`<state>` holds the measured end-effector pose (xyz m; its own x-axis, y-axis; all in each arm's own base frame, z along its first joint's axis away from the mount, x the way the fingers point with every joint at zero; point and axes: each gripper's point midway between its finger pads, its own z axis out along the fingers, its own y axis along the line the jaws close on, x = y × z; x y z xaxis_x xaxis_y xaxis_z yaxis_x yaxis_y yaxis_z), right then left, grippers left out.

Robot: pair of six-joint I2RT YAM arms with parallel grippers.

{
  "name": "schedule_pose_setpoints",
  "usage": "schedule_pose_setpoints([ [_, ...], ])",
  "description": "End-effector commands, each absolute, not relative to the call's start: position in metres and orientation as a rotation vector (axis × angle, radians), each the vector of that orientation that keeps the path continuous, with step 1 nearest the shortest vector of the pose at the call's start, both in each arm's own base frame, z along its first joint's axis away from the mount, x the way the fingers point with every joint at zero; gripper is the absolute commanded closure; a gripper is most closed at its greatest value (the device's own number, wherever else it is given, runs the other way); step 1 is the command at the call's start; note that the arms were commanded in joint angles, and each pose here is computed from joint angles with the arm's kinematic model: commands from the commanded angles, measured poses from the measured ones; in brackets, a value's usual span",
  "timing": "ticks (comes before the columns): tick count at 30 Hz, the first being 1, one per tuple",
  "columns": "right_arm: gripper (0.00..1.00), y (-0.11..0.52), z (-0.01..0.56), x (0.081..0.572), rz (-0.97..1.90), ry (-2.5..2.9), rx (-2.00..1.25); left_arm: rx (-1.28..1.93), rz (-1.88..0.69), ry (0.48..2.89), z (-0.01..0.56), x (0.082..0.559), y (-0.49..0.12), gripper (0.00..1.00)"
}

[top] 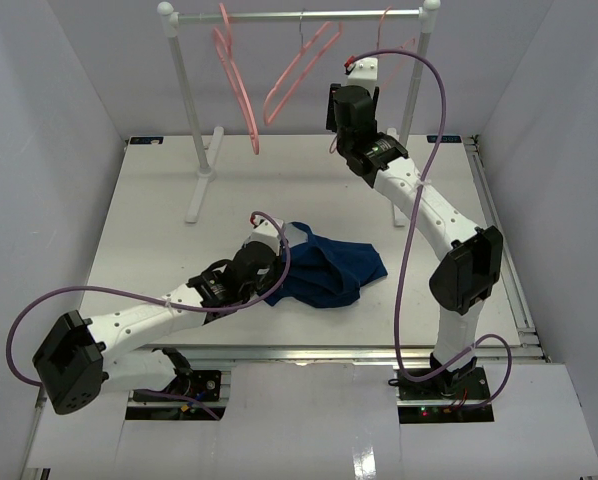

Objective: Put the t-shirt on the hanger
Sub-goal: Pick up the hanger from the clothesline.

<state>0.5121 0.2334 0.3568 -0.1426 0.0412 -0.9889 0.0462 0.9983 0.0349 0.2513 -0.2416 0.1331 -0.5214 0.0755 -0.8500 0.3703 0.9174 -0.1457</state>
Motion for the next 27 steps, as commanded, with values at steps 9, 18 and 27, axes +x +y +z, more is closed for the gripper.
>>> schedule_pose_setpoints([
  [9,0.84,0.214,0.385,0.488,-0.012,1.725,0.056,0.323,-0.465,2.054,0.15,0.246,-0.246,1.0],
  [18,0.92,0.194,0.421,0.461,-0.055,1.653,-0.042,0.34,-0.458,2.054,0.148,0.246,-0.248,1.0],
  [27,0.92,0.171,0.416,0.414,-0.05,1.712,-0.14,0.326,-0.427,2.064,0.144,0.249,-0.246,1.0],
])
